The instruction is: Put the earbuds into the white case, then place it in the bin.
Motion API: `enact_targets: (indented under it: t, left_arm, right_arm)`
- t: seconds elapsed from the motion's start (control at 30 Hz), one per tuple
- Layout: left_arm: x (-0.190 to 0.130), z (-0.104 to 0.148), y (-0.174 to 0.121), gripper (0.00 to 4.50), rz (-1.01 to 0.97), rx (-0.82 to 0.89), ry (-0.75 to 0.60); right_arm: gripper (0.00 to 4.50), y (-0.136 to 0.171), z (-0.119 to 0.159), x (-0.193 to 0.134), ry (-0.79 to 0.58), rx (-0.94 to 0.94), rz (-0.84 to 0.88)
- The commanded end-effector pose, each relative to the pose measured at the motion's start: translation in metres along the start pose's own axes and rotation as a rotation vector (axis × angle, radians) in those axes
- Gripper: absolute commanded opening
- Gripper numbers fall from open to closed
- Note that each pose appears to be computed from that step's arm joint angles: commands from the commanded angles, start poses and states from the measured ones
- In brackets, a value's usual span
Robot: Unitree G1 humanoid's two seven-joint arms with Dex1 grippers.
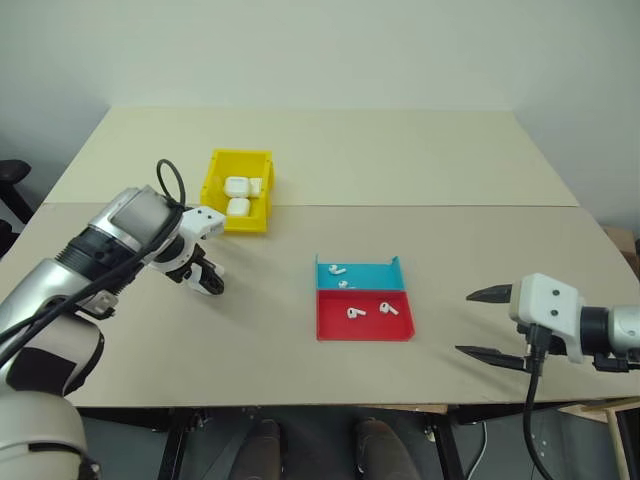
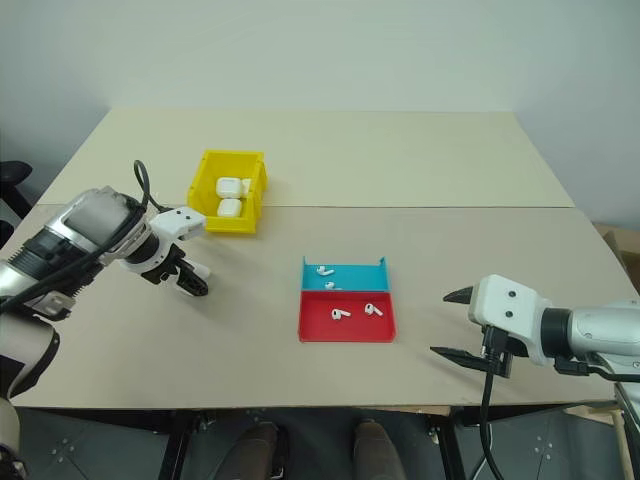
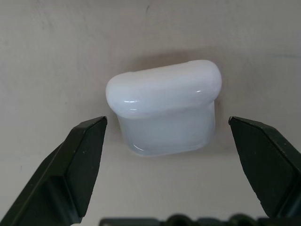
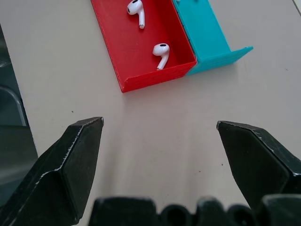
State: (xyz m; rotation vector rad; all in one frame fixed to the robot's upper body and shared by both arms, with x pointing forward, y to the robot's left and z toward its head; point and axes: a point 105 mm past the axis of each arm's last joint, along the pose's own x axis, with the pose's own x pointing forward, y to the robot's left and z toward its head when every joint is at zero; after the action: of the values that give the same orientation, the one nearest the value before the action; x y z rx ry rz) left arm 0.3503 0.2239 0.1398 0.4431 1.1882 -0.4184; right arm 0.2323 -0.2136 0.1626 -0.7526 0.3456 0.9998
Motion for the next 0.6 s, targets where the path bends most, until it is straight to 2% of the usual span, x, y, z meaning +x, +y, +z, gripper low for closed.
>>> enact_targets:
  t: [0.03,0.37,0.47,0.57,0.6]
  left_arm:
    - [-0.0071,0.0038,0.0035,4.5,0.02,-0.023,-0.009]
    - [-0.0021,-0.0002,0.001,4.5,0.036,0.001,0.006]
    - [-0.0034,0.0002,0.0023,3.9,0.06,0.016,0.005]
    - [-0.0069,0.0024,0.0038,2.9,0.059,0.02,-0.013]
    - [-0.007,0.0027,0.005,2.74,0.064,0.021,-0.015]
  right_arm:
    - [4.47,-0.0024,0.0032,-0.0005,0.02,-0.034,-0.009]
    - [4.47,-0.0043,-0.0013,0.004,0.035,-0.04,-0.015]
    - [4.5,-0.0043,-0.0022,0.0042,0.04,-0.041,-0.016]
    - [4.5,-0.0049,-0.0028,0.0039,0.044,-0.037,-0.022]
    - [4.5,-0.005,-0.0029,0.0039,0.043,-0.035,-0.023]
